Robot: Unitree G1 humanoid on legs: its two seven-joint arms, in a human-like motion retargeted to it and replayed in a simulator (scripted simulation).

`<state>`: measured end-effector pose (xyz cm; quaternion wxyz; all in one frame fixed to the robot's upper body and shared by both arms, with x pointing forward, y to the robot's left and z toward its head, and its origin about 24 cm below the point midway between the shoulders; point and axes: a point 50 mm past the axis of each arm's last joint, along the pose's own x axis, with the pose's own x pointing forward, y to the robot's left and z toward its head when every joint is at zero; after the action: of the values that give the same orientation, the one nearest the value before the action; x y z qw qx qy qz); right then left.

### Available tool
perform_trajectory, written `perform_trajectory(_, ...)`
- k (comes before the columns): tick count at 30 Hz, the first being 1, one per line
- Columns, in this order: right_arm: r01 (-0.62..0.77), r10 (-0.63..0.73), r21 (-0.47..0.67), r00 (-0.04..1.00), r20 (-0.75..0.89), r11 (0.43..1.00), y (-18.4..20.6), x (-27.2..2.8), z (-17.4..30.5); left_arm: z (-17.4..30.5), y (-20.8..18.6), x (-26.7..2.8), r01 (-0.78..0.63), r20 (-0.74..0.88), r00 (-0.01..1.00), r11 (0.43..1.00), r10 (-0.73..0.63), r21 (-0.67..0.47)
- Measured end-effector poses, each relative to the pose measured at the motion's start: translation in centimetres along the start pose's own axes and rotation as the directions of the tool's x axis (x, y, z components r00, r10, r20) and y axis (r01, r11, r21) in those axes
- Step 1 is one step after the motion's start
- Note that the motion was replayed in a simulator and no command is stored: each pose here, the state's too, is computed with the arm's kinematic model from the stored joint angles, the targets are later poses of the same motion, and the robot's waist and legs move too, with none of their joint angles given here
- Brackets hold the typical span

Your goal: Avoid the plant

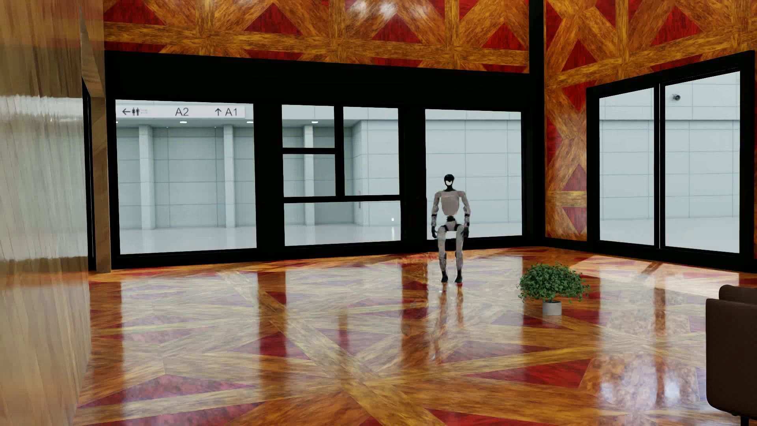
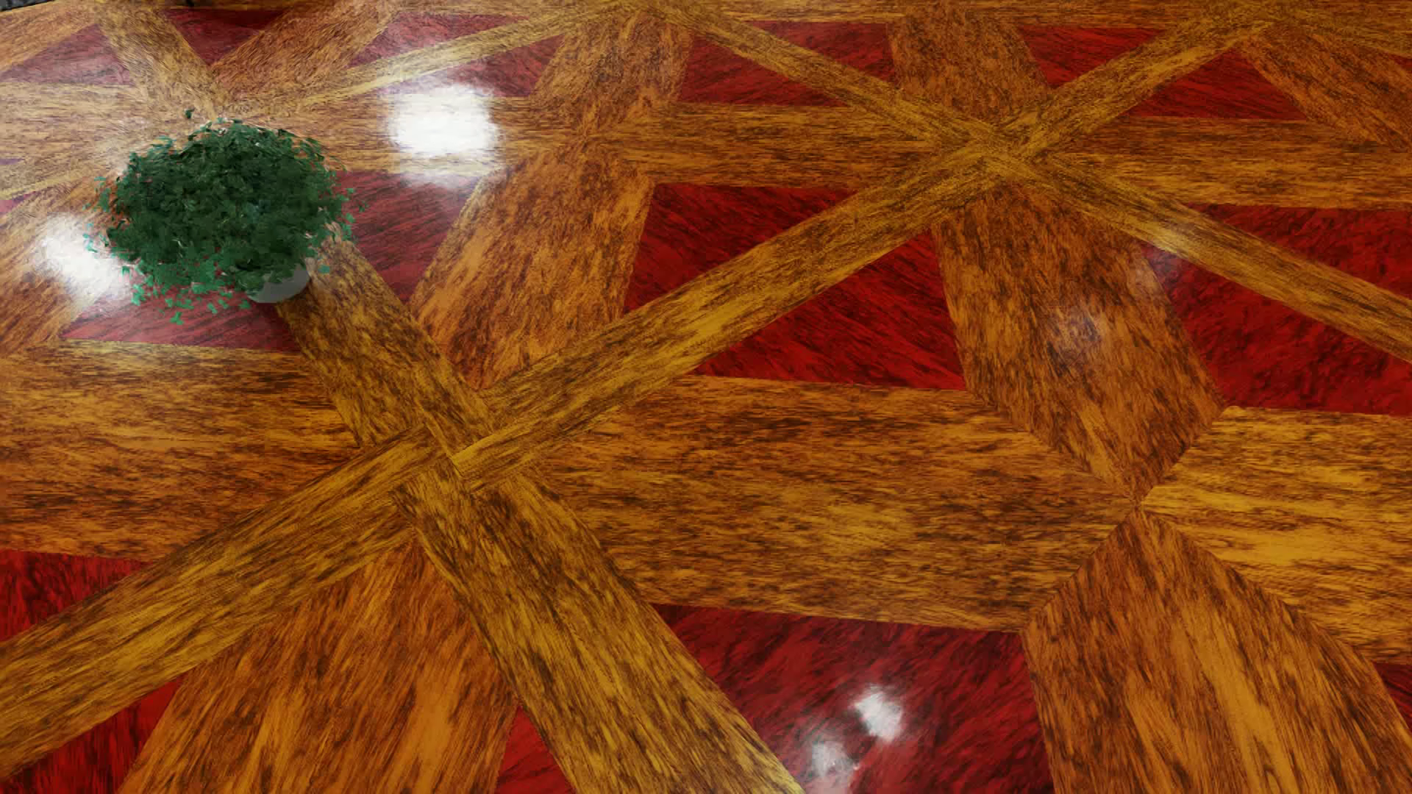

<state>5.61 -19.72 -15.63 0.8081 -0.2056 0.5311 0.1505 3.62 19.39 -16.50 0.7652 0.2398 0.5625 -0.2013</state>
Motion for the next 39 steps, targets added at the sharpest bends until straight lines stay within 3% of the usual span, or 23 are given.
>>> perform_trajectory(9,0.020,-0.021,0.018,0.998,0.067,1.000,-0.6,0.5,2.3,3.8,0.9,0.3,-0.026,0.132,0.991,0.999,0.029,-0.029)
perform_trajectory(15,-0.011,0.012,0.023,0.999,-0.030,1.000,0.7,-0.3,-1.1,4.2,1.3,-0.1,-0.021,0.170,0.985,0.997,0.009,0.071)
perform_trajectory(22,-0.026,0.029,0.016,0.977,-0.211,1.000,1.3,-1.8,-6.2,7.6,4.1,0.3,-0.098,0.241,0.967,0.994,0.085,0.042)
perform_trajectory(25,-0.020,0.024,0.016,0.970,-0.241,1.000,1.1,-2.0,-6.9,7.1,3.4,0.4,-0.073,0.222,0.974,0.990,0.044,0.123)
perform_trajectory(26,-0.019,0.025,0.026,0.968,-0.251,0.999,1.2,-2.1,-7.1,6.0,3.4,0.6,-0.077,0.178,0.982,0.996,0.068,0.046)
perform_trajectory(27,-0.018,0.021,0.014,0.968,-0.250,1.000,1.0,-2.3,-7.4,5.2,2.1,0.7,-0.035,0.150,0.988,0.994,0.019,0.108)
perform_trajectory(29,-0.038,0.037,0.003,0.964,-0.262,0.999,1.5,-2.1,-7.3,2.8,0.8,0.4,0.001,0.089,0.996,0.995,-0.010,0.103)
perform_trajectory(32,-0.020,0.020,0.003,0.985,-0.170,1.000,0.8,-1.1,-4.6,1.3,-0.3,0.0,0.033,0.052,0.998,0.994,-0.038,0.105)
perform_trajectory(35,0.005,-0.004,0.015,0.999,-0.043,1.000,0.0,-0.3,-1.3,-0.4,-0.7,-0.6,0.015,0.026,1.000,1.000,-0.015,-0.006)
perform_trajectory(36,0.020,-0.020,-0.005,1.000,-0.002,1.000,-0.8,-0.2,-0.3,-0.9,-1.1,-0.7,0.037,0.009,0.999,0.999,-0.037,0.036)
perform_trajectory(39,0.078,-0.073,-0.035,0.990,0.119,0.996,-3.3,0.1,3.3,-1.9,-1.7,-1.2,0.049,-0.007,0.999,0.999,-0.049,0.023)
